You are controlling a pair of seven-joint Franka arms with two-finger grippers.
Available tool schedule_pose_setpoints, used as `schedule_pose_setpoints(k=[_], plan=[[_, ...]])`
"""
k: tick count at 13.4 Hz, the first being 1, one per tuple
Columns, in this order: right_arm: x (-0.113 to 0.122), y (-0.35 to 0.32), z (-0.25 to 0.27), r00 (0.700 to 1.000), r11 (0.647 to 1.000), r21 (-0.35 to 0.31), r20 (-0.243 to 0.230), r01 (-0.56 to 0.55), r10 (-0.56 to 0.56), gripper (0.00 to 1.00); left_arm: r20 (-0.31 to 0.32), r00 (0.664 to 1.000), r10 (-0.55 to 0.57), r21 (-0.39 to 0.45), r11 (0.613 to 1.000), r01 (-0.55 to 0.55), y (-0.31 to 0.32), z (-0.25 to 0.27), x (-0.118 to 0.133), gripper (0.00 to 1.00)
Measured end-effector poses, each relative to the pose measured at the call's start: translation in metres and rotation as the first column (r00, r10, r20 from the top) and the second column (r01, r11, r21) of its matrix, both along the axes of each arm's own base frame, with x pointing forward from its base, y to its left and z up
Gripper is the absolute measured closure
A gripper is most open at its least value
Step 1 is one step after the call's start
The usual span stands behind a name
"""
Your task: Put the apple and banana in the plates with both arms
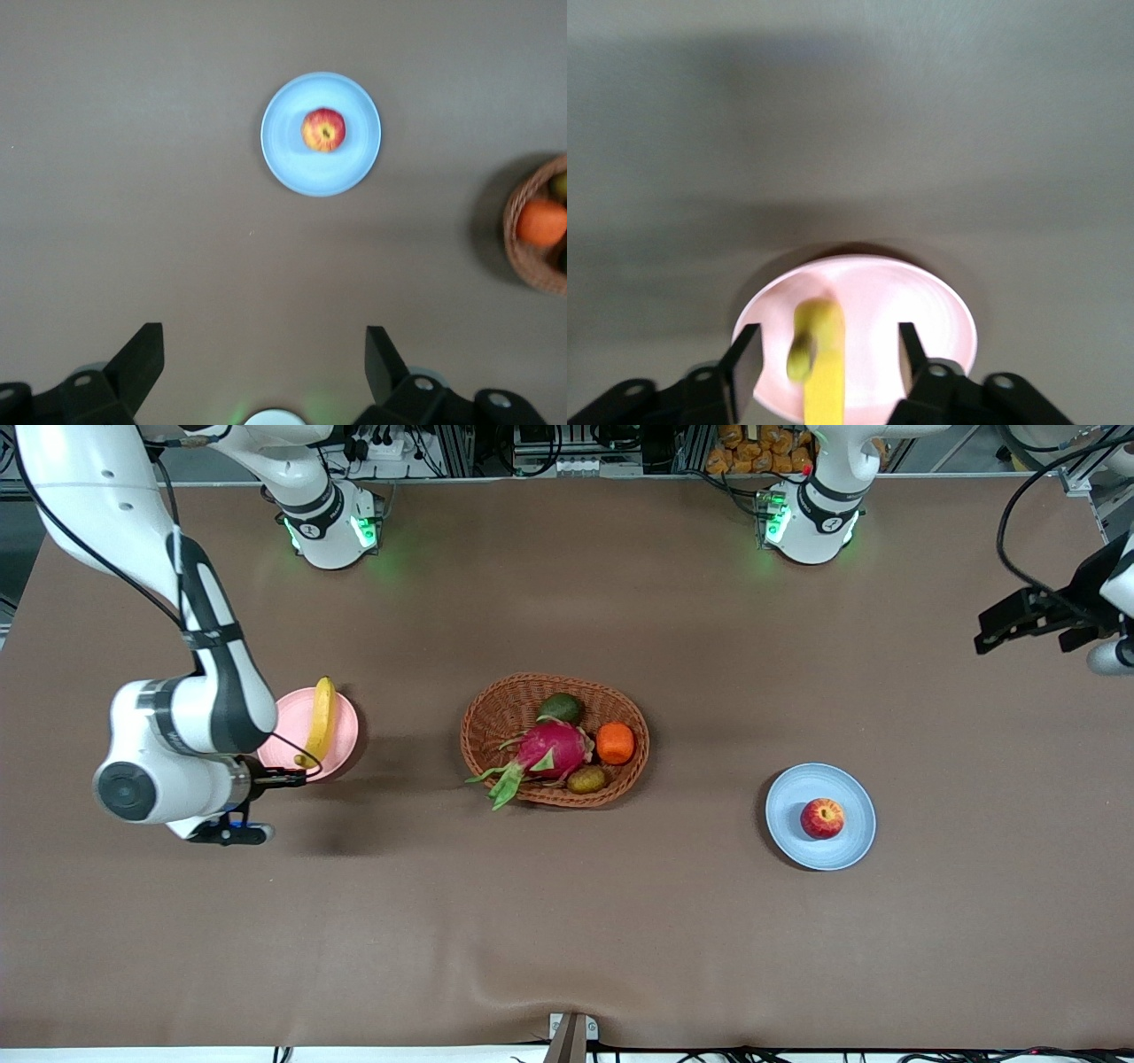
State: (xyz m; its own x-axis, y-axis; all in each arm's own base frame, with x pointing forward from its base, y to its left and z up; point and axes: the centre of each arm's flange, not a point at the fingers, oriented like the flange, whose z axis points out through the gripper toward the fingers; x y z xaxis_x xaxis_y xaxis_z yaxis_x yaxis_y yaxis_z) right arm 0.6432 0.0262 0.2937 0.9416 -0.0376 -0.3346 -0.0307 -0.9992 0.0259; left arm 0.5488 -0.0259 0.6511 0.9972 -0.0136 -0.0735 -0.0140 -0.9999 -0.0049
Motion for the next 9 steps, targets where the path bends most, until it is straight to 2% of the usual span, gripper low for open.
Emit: schedule_pose_setpoints(k=[2, 3, 5, 8, 9], plan=[[0.019, 0.001, 0.067, 1.0, 1.0, 0.001, 0.012, -0.001, 0.001, 0.05, -0.005, 1.0, -0.015, -0.003, 1.0, 0.015, 0.0, 0.002, -0.007, 0.0], [0.025, 0.004, 0.098, 0.999, 1.0, 0.003, 0.033, -0.005, 0.005, 0.0, -0.008, 1.0, -0.02, -0.003, 1.0, 0.02, -0.003, 0.002, -0.01, 0.0], [0.029, 0.009, 0.157, 0.998, 1.0, 0.006, 0.064, -0.013, 0.012, 0.0, -0.017, 0.999, -0.027, -0.006, 1.0, 0.027, -0.008, 0.0, -0.018, 0.0], [0.016, 0.016, 0.23, 0.997, 1.0, 0.01, 0.068, -0.027, 0.026, 0.0, -0.023, 0.999, -0.031, -0.028, 0.999, 0.03, -0.014, 0.0, -0.028, 0.0], [0.009, 0.019, 0.257, 0.995, 0.999, 0.011, 0.099, -0.032, 0.03, 0.0, -0.026, 0.999, -0.021, -0.026, 0.999, 0.02, -0.018, 0.0, -0.032, 0.0]])
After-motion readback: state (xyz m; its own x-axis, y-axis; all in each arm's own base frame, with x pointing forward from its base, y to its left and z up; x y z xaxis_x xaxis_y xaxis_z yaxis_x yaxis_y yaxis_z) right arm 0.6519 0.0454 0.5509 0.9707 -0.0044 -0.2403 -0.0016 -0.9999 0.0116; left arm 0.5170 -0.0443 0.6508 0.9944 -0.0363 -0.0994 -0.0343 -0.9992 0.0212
